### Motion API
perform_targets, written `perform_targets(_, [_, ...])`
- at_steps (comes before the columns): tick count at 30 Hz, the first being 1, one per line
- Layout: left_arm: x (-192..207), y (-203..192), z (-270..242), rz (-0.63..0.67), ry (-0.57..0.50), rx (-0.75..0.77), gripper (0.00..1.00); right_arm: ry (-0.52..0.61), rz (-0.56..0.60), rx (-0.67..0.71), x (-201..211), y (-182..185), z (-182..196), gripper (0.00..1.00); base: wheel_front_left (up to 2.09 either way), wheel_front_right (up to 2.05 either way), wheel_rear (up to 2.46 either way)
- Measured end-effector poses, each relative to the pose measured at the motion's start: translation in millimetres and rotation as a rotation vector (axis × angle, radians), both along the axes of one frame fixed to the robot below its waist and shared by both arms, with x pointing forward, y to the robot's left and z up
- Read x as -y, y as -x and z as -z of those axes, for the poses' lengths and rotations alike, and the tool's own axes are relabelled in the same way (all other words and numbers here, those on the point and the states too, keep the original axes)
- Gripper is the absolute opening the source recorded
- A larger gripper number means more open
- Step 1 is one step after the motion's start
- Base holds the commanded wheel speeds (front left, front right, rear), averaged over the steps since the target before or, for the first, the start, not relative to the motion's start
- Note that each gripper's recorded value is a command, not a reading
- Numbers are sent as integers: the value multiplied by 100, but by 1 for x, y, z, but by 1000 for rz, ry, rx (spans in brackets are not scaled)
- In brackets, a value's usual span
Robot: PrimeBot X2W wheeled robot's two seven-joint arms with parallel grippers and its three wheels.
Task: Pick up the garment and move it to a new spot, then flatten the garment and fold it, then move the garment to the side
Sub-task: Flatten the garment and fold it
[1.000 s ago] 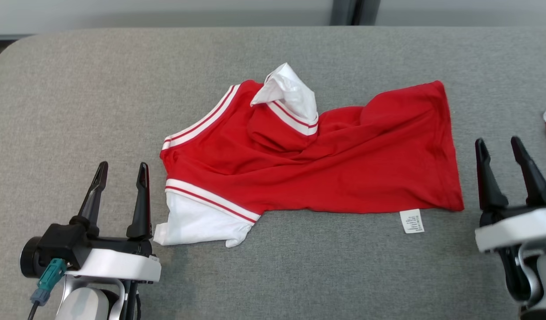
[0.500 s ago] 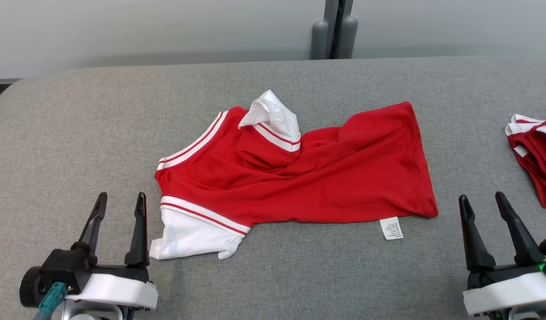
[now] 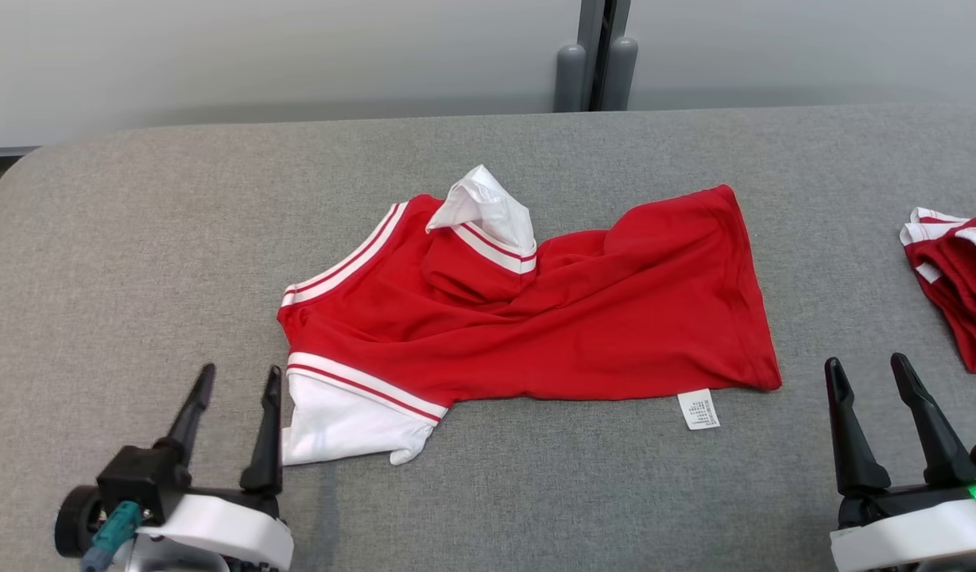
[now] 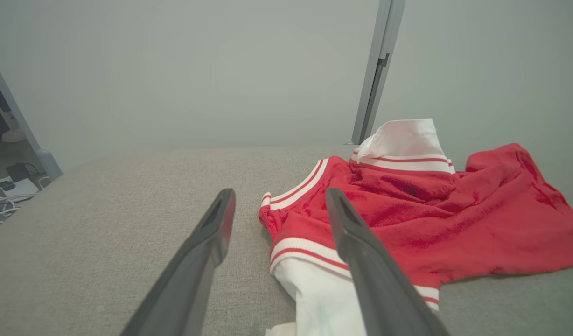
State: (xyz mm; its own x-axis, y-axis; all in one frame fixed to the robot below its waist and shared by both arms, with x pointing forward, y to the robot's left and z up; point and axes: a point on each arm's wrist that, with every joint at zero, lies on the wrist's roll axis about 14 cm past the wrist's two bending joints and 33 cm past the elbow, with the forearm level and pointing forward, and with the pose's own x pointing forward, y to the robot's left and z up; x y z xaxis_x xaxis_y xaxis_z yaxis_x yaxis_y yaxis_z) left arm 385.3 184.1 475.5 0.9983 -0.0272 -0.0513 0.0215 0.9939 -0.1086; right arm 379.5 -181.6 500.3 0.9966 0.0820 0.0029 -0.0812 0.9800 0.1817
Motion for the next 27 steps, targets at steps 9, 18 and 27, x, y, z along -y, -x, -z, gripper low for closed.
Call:
perform_targets(9, [21,20,61,61,62,-219,100,-7,-13,-31,-5,-3,11,100,0,0,0])
perform_targets(18, [28,32,101,112,73,-333,100,-10,-12,-63,-5,-8,22,100,0,0,0])
perform_targets(27, [28,25,105,129,47,-330,0,-13,2,-104,0,-7,37,100,0,0,0])
